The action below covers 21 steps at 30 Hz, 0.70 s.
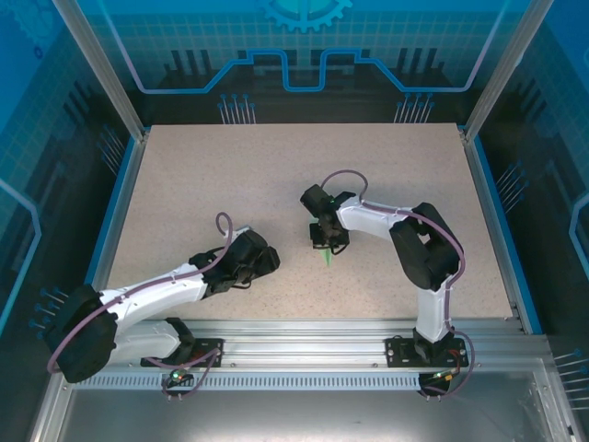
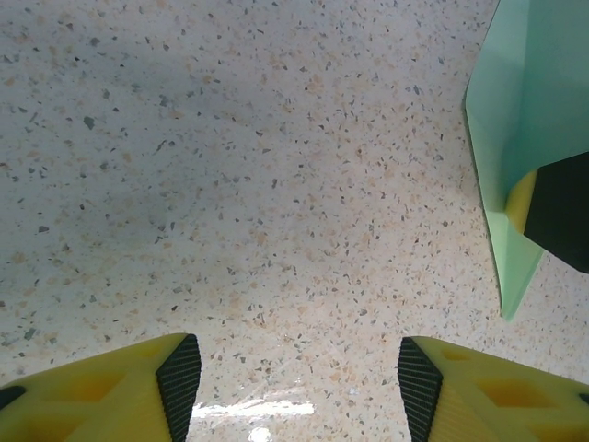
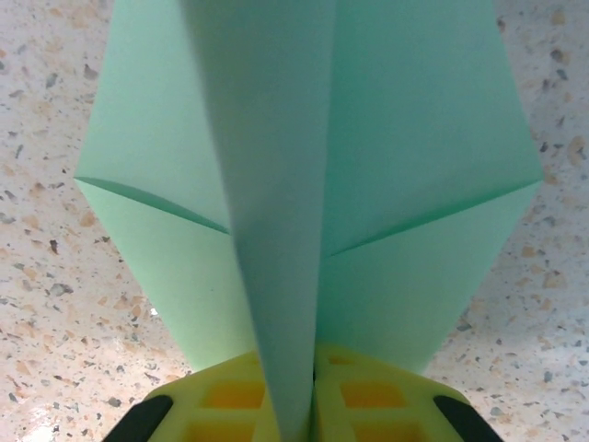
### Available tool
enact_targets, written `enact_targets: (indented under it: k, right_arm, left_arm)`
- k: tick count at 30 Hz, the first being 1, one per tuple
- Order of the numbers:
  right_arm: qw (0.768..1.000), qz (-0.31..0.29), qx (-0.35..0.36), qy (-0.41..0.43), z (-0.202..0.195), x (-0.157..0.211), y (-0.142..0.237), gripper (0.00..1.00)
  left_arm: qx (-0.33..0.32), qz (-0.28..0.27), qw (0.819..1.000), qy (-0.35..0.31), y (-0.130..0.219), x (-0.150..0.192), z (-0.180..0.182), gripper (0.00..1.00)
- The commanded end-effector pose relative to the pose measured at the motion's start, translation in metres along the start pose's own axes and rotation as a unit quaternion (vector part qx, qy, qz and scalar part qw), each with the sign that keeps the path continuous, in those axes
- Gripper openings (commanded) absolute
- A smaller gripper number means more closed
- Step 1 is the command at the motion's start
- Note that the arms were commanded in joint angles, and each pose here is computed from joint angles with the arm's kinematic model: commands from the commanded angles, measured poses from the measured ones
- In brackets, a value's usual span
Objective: Fold a paper plane with a square sheet of paper (pick it up from the middle)
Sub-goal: Move the paper plane to the center of the table, then reset both arms
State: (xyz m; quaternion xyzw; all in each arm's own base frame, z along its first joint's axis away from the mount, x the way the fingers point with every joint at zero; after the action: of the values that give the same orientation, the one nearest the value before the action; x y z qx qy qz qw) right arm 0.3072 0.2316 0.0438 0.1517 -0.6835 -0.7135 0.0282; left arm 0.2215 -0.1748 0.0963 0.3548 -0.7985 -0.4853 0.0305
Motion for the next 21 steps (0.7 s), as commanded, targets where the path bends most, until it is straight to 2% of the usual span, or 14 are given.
enact_targets:
  k: [1, 4, 6, 12, 17, 21]
  right_arm:
    - [1.0, -0.002, -0.003, -0.003, -0.002, 0.002, 0.015, 0.16]
    - [0.999, -0.032, -0.009, 0.004, -0.003, -0.004, 0.043, 0.24]
    - [0.999, -0.049, -0.01, 0.01, -0.005, -0.005, 0.061, 0.34]
    - [0.994, -0.109, -0.001, 0.022, -0.018, -0.003, 0.109, 0.46]
    - [0.976, -0.207, 0.07, 0.011, -0.056, 0.006, 0.163, 0.59]
    - [0.947, -0.283, 0.153, -0.028, -0.107, 0.022, 0.195, 0.78]
  left_arm:
    - [-0.01, -0.013, 1.0, -0.014, 0.002, -0.005, 0.008, 0.63]
    - [-0.007, -0.019, 1.0, -0.02, 0.005, -0.007, 0.007, 0.64]
    - [-0.006, -0.028, 0.999, -0.023, 0.008, -0.01, 0.008, 0.66]
    - [-0.007, -0.064, 0.997, -0.035, 0.02, -0.021, 0.012, 0.73]
    - [-0.014, -0.099, 0.994, -0.04, 0.031, -0.035, 0.02, 0.77]
    - [-0.029, -0.138, 0.989, -0.047, 0.036, -0.049, 0.028, 0.87]
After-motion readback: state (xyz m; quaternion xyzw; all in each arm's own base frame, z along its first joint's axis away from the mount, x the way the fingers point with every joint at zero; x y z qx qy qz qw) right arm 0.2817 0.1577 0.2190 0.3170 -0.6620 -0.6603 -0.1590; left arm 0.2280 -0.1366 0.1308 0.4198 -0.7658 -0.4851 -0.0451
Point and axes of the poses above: each hand's point on the last joint's axis, 136 mm out from that joint toward the fingers, its own y axis back along the fingers, its own z axis along the line the jaws close on, x = y × z, the point moved 3 cm from there along y, back along the fingers, and after that the axes turned 12 degrees about y, right-handed, at the moved point
